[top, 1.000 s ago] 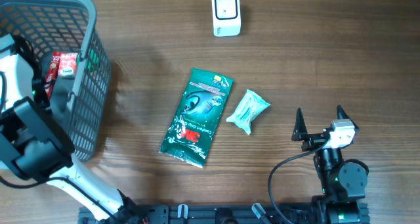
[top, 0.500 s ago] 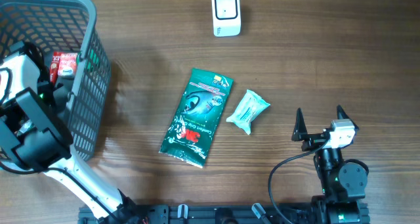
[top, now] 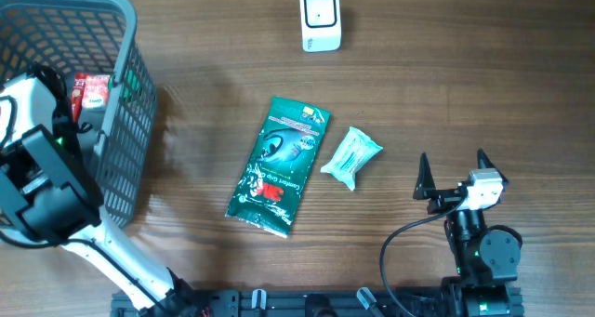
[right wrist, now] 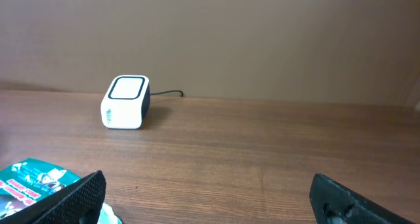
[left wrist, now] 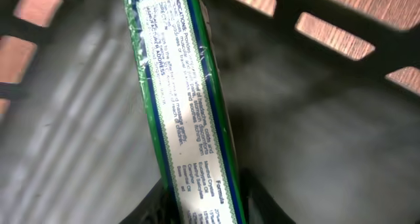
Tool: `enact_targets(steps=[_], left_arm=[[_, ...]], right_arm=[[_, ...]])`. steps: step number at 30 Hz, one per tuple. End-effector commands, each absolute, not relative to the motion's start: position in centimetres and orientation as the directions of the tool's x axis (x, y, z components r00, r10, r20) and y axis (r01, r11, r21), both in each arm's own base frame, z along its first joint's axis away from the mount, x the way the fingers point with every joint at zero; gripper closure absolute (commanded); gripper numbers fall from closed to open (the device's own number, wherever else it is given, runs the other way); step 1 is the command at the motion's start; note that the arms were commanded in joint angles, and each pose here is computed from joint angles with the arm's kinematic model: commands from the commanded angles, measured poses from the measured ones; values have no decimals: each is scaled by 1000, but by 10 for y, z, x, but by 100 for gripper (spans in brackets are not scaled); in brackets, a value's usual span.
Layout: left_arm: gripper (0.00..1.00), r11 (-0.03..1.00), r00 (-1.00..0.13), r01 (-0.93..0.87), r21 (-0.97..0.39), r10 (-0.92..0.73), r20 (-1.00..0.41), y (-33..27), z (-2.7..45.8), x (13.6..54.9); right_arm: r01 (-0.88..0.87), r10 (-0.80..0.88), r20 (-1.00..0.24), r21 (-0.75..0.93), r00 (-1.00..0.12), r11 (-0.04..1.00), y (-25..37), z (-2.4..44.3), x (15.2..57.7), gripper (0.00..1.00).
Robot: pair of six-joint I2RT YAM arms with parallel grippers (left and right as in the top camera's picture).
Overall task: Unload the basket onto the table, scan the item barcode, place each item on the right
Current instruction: 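Reach into the basket and grasp the small green-white box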
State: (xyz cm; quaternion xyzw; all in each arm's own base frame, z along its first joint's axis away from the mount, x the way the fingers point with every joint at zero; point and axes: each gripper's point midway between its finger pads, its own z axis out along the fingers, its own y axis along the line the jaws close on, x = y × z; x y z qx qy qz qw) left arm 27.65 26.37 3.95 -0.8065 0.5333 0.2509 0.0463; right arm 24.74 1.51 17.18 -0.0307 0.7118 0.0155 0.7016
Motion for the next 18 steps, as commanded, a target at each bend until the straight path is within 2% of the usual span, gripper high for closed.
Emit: enact_targets(steps=[1,2,5,6,7,9,18], left_arm=[[63,-433,333,-896,101,-804,-494,268,87,273],[61,-434,337,-896,91,-801,-494,267,92,273],[66,-433,336,-896,94,-802,-493,266,95,271],[65,-433,334,-896,98,-803,-493,265,95,270],[56,-433,334,-896,100,-803,-493,265,95,270],[0,-435,335,-895,99,-803,-493,266,95,269],[0,-467,365,-878,101,-792,-490,271,72,256]], right_arm=[[-55,-26,-1000,-26,-4,998,14,174,247,0],[-55,-26,-1000,-26,-4,998,14,174,247,0],[-55,-26,-1000,-26,-4,998,14,174,247,0],[-55,-26,-1000,-26,-4,998,14,174,247,0],[-55,-26,-1000,-26,-4,998,14,174,247,0],[-55,-26,-1000,-26,-4,998,14,174,247,0],[-55,-26,-1000,-26,-4,998,14,174,247,0]])
